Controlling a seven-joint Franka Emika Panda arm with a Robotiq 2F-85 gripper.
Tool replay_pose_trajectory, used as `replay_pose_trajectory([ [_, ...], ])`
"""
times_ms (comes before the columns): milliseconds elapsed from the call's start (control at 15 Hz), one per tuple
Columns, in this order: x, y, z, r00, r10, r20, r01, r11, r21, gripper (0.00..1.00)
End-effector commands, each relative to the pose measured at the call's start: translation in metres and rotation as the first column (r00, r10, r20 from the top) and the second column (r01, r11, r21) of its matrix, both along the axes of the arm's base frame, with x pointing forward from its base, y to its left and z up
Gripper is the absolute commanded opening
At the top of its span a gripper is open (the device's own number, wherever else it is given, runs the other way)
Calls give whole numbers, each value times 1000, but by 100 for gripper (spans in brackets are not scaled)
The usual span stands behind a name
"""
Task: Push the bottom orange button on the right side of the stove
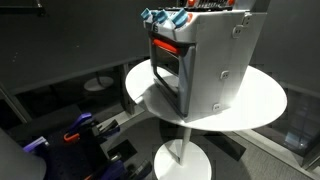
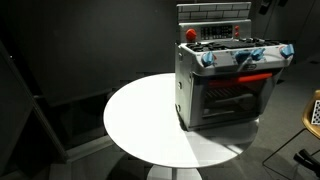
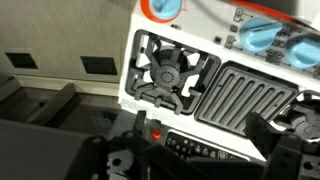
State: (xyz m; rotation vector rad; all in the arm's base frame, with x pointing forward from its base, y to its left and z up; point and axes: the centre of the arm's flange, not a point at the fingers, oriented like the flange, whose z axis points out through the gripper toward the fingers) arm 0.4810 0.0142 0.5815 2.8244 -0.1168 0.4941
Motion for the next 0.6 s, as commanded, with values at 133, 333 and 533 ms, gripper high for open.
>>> replay_pose_trajectory([
  [133,29,-33,-4,994,-65,85,69,997,-34,100],
  [333,41,-49,-14,991,-84,102,89,995,-41,100],
  [533,48,-60,-20,991,-93,101,98,994,-46,100],
])
